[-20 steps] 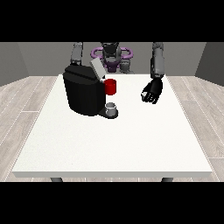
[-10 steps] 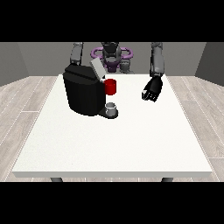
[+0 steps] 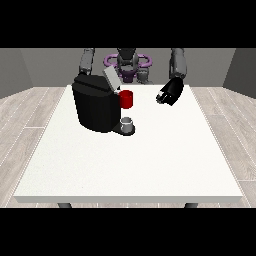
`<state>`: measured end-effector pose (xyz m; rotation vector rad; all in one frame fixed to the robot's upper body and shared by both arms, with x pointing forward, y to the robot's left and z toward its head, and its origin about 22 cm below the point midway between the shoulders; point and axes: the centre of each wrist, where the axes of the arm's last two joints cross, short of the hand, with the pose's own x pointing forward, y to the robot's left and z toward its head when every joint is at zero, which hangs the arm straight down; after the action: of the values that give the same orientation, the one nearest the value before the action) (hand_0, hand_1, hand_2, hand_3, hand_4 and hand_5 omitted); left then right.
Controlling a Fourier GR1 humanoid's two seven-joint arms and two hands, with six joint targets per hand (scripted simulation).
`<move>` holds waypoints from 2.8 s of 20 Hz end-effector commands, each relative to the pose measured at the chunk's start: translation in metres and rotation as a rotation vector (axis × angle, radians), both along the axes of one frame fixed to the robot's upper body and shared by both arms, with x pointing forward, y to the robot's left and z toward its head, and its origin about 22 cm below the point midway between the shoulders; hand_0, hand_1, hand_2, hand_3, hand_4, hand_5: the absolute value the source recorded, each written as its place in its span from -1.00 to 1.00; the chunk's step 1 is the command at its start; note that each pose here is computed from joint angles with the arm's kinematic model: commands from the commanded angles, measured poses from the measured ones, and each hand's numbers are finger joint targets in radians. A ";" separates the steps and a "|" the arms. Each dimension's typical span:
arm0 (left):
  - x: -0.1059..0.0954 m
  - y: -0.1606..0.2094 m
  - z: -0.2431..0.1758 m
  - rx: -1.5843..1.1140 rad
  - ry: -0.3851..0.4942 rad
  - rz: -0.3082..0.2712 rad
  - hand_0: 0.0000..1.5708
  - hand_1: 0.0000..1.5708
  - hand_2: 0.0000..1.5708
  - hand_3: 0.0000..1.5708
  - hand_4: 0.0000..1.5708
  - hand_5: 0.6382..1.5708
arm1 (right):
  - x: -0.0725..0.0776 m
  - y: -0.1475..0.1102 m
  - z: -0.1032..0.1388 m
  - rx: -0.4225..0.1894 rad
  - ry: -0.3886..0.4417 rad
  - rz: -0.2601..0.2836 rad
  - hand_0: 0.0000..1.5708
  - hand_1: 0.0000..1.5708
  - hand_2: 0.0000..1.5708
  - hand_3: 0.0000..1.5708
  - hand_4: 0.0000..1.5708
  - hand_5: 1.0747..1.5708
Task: Insert the coffee pod into the coffee machine and close the lid
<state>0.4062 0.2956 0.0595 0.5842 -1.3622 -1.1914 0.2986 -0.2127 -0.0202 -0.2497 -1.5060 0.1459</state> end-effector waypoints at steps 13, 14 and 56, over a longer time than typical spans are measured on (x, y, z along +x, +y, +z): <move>0.027 -0.054 0.064 -0.003 0.026 -0.091 0.69 0.69 0.72 0.68 -0.25 1.00 | -0.007 0.009 -0.018 -0.022 0.083 0.042 -1.00 -1.00 -1.00 -1.00 -1.00 1.00; 0.031 -0.055 0.079 -0.021 0.025 -0.099 0.71 0.71 0.75 0.72 -0.28 1.00 | -0.003 -0.007 -0.015 -0.010 0.052 0.028 -1.00 -1.00 -1.00 -1.00 -1.00 1.00; 0.056 -0.061 0.214 -0.086 -0.177 -0.023 0.49 0.49 0.57 0.53 -0.46 1.00 | 0.040 0.014 0.063 0.010 -0.217 0.024 -1.00 -1.00 -1.00 -1.00 -0.96 1.00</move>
<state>0.4626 0.2354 0.2658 0.6016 -1.5413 -1.1223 0.3424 -0.2043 0.0494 -0.2482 -1.7036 0.1241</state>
